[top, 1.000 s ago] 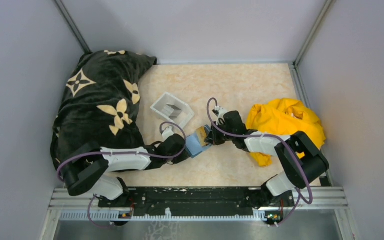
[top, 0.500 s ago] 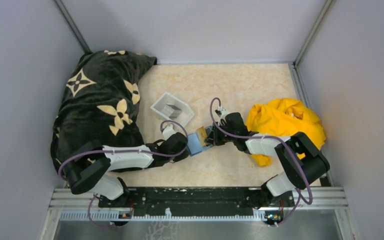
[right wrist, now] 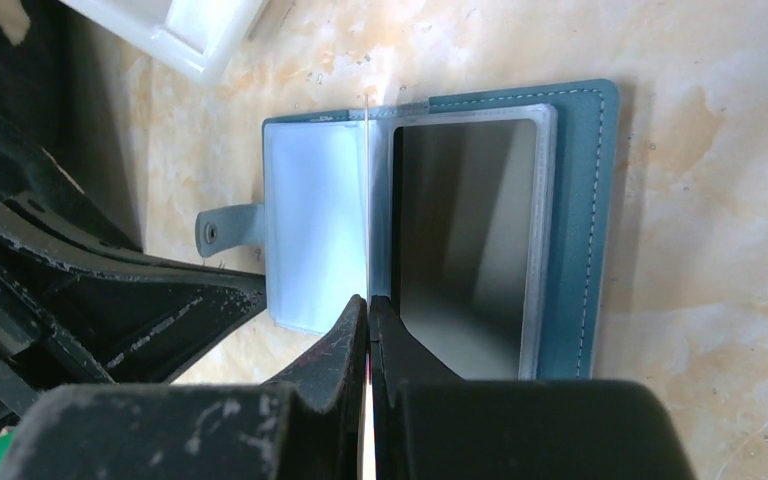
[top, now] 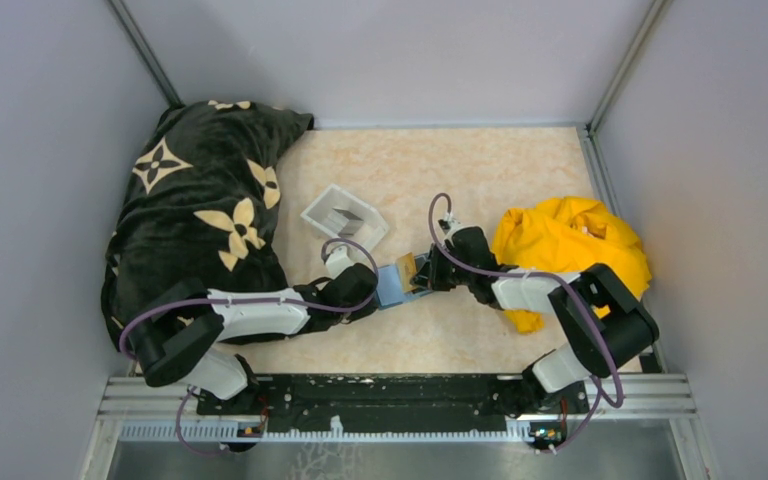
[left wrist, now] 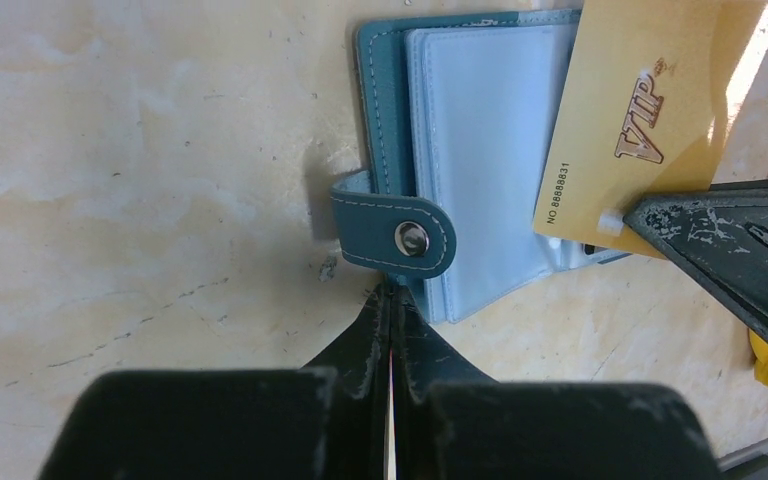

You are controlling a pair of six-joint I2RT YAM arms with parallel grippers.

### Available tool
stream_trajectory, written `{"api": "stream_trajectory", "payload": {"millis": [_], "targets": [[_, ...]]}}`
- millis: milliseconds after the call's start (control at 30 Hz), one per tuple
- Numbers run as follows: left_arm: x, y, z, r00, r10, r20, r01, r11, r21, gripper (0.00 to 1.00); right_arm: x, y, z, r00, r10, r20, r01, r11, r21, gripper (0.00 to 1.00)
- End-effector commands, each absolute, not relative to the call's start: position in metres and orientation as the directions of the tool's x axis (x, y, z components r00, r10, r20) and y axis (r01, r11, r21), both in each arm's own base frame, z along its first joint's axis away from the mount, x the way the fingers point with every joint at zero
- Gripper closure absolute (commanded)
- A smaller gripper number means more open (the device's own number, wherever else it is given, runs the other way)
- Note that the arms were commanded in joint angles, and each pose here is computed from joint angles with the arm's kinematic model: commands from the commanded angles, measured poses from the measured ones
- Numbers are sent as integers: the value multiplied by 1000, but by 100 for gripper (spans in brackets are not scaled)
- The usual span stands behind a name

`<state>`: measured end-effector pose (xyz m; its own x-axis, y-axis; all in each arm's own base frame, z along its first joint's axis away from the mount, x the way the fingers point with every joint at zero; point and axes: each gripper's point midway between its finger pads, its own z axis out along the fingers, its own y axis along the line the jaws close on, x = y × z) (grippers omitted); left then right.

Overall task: Put the credit cards into the card holder
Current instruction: Insert the credit card into the card holder.

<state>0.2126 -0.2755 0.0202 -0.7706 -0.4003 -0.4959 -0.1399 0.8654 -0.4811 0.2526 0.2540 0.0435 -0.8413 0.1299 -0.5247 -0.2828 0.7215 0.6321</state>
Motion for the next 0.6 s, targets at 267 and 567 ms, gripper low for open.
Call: {"api": "stream_trajectory", "payload": {"millis": [267, 567], "targets": [[198, -244, -13, -810, -304, -501, -153, 935, -320, 100, 250, 250, 26, -885, 255, -391, -95, 721, 686, 100], [195, -239, -18, -813, -296, -501, -155, 940, -304, 100, 243, 249, 26, -896, 253, -364, -77, 719, 691, 100]]}}
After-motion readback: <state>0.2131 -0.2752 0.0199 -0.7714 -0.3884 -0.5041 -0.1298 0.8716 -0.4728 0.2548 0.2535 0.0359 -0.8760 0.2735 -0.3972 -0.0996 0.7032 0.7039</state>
